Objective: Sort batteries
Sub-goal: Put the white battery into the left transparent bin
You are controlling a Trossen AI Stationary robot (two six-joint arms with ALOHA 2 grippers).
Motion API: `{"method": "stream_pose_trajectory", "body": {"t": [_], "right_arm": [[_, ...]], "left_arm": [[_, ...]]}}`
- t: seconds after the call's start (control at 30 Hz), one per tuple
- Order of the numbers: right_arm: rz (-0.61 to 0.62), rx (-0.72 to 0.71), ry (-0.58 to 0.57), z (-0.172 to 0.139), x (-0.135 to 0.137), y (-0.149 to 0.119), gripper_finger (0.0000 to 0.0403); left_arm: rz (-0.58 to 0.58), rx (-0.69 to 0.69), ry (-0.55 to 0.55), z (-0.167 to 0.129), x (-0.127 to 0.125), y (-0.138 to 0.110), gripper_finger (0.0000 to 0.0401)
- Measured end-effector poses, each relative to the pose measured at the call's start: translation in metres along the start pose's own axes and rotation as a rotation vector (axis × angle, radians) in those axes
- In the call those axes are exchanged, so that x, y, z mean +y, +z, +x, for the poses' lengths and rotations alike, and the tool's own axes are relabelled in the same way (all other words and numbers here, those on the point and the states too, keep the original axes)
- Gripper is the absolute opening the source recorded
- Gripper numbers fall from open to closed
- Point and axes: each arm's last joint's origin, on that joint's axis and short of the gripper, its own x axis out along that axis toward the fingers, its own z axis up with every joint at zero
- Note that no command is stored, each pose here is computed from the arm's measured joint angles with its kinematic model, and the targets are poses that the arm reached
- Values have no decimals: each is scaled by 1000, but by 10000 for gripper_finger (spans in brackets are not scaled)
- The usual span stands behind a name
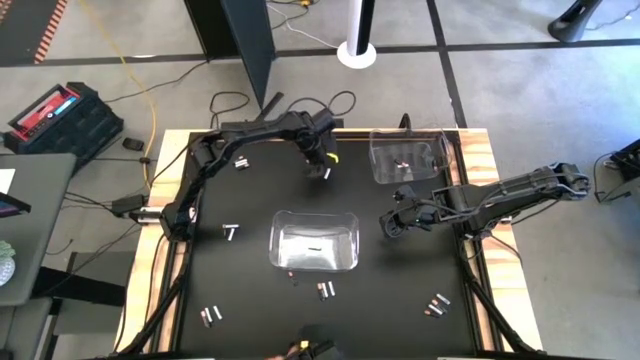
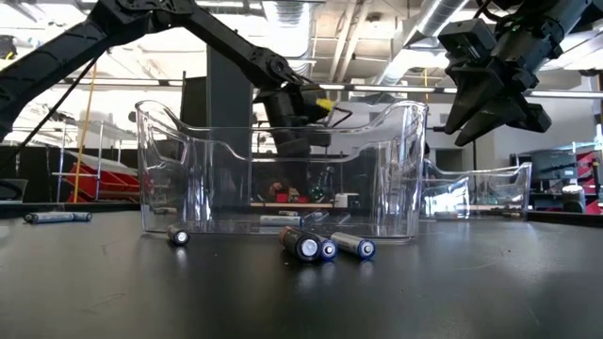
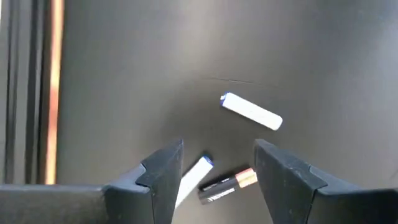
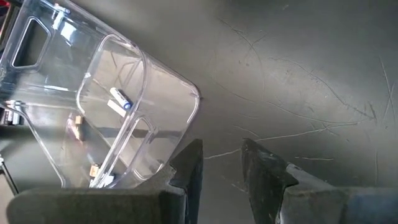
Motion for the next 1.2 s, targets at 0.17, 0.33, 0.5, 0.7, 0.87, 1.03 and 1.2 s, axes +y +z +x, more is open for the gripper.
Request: {"method": "stream_pose_trajectory", "body": {"t": [0.17, 0.33, 0.5, 0.7, 0.87, 1.03, 1.2], "right_arm": [[0, 0, 0, 0, 0, 0, 127], [-8, 0, 0, 0, 0, 0, 127], [-9, 1, 0, 0, 0, 0, 127], [-22, 9, 7, -1, 1, -3, 127], [-29, 15, 12, -1, 2, -5, 127], [-29, 16, 12, -1, 2, -5, 127], [-31, 16, 12, -1, 2, -5, 127]], "left_arm": [[-195, -9, 23, 0, -7, 5, 189], [-283, -50, 37, 0, -19, 14, 189], [-399, -56, 70, 0, -21, 16, 189], [-521, -65, 67, 0, -15, 14, 189], [-583, -70, 56, 0, -21, 17, 189], [-624, -63, 76, 1, -24, 16, 189], [-645, -44, 90, 1, -23, 14, 189]]}}
